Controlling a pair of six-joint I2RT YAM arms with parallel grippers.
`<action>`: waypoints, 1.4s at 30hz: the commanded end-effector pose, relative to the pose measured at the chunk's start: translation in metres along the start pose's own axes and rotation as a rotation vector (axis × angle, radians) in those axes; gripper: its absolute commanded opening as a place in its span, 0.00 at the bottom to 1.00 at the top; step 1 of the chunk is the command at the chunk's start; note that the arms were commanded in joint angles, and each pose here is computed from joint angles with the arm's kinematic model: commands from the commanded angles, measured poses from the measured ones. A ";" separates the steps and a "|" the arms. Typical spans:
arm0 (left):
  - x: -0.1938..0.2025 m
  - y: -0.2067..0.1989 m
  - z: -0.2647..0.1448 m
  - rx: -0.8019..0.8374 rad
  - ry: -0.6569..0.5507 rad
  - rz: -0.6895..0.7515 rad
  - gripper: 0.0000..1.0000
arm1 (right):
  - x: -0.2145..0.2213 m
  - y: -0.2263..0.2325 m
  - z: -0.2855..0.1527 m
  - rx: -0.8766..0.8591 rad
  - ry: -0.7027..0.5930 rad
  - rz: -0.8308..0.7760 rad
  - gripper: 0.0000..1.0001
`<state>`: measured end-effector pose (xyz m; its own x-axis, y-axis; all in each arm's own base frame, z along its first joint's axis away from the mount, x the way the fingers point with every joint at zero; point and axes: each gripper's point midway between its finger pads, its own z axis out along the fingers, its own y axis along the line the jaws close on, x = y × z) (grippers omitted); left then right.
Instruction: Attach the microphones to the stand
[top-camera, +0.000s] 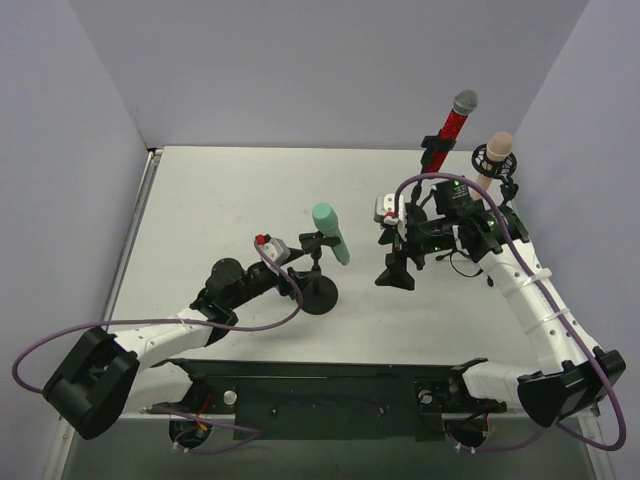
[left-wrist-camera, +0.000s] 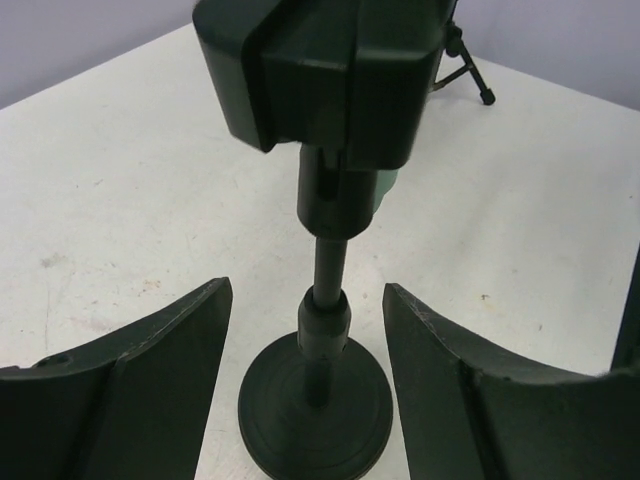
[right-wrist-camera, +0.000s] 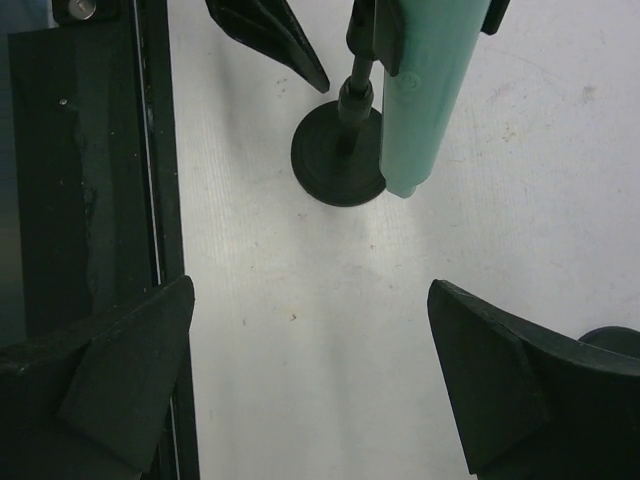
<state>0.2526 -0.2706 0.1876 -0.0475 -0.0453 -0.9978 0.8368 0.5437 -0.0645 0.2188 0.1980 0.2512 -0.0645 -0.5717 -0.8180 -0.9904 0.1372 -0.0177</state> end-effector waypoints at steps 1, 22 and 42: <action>-0.027 0.005 0.018 0.000 -0.109 0.043 0.67 | 0.010 0.010 0.002 -0.047 -0.011 0.022 0.96; -0.048 0.005 0.059 0.077 -0.163 0.037 0.00 | 0.018 0.013 0.002 -0.063 -0.059 0.050 0.96; -0.079 0.082 0.210 0.019 -0.297 0.055 0.00 | 0.050 0.031 -0.052 0.068 -0.044 0.071 0.96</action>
<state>0.4228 -0.3880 0.1985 -0.0137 -0.1397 -0.9901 0.8523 0.5162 -0.0847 0.1975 0.1304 0.2441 -0.1060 -0.5432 -0.8329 -0.9620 0.2679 -0.0522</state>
